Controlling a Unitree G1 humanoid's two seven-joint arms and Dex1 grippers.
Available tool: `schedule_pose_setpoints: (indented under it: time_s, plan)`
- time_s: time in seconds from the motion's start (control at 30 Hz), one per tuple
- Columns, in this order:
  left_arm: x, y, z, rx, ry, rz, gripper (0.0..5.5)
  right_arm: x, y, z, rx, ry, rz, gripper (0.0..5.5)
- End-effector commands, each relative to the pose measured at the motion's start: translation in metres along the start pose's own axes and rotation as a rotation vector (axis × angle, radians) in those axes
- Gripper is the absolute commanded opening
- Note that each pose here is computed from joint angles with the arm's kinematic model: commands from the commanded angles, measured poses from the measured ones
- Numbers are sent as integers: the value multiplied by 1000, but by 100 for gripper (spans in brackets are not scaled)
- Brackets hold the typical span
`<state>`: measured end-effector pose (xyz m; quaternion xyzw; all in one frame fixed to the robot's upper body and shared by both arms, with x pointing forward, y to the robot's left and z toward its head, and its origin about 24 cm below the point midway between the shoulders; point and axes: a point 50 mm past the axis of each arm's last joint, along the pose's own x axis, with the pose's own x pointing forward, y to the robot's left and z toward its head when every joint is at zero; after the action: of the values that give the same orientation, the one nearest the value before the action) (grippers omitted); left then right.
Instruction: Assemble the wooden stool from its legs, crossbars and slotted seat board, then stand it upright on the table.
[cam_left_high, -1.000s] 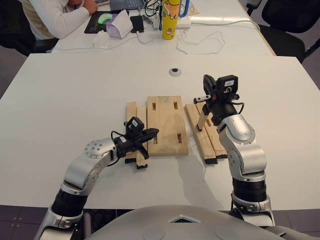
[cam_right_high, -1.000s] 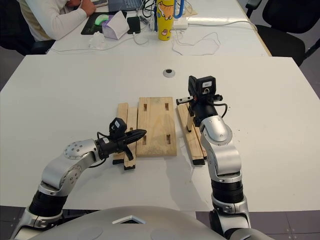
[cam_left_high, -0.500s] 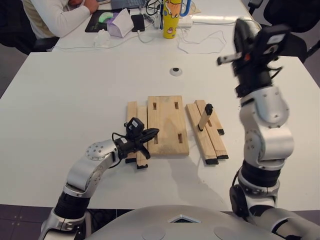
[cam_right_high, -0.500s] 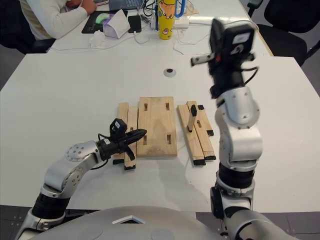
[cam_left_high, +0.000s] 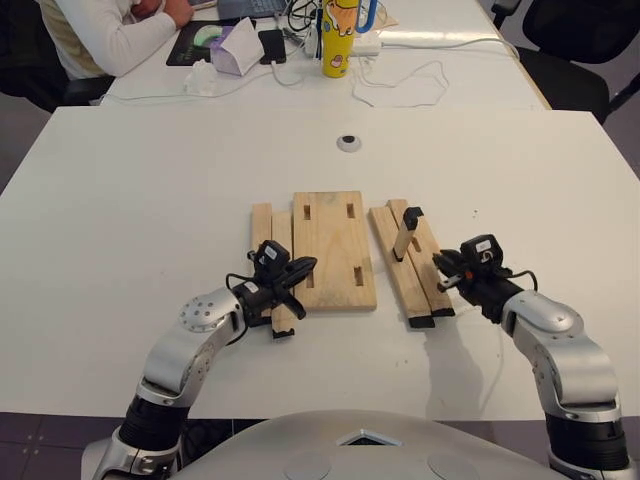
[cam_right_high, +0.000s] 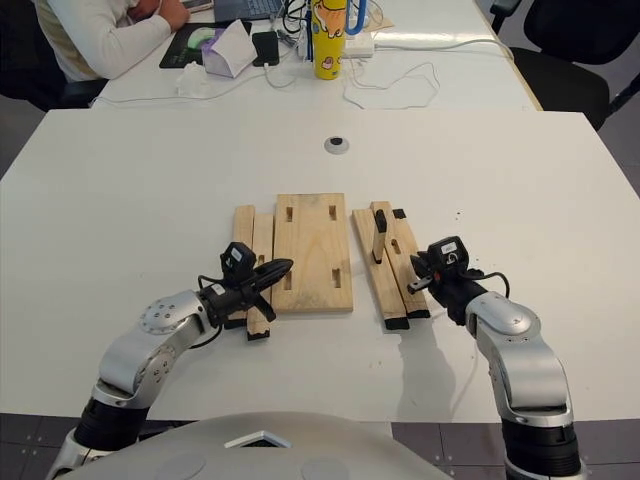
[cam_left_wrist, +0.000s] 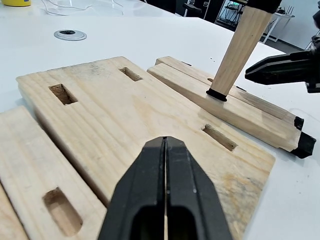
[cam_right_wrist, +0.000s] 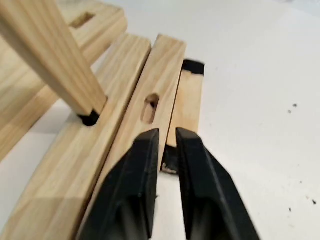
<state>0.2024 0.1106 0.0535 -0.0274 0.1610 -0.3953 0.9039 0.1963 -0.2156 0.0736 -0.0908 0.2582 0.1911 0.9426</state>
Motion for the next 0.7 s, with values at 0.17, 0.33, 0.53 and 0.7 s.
schedule_pose_setpoints:
  time_s: [0.17, 0.33, 0.53, 0.7]
  plan:
    - [3, -1, 0, 5, -15, 37, 0, 3, 15, 9, 114, 51, 153, 190]
    - [3, 1, 1, 8, -14, 39, 0, 6, 28, 4, 117, 89, 167, 258]
    - [2, 3, 1, 12, -12, 43, 0, 8, 31, 0, 123, 129, 153, 342]
    - [3, 2, 2, 13, -15, 43, 0, 11, 35, 1, 57, 155, 152, 367]
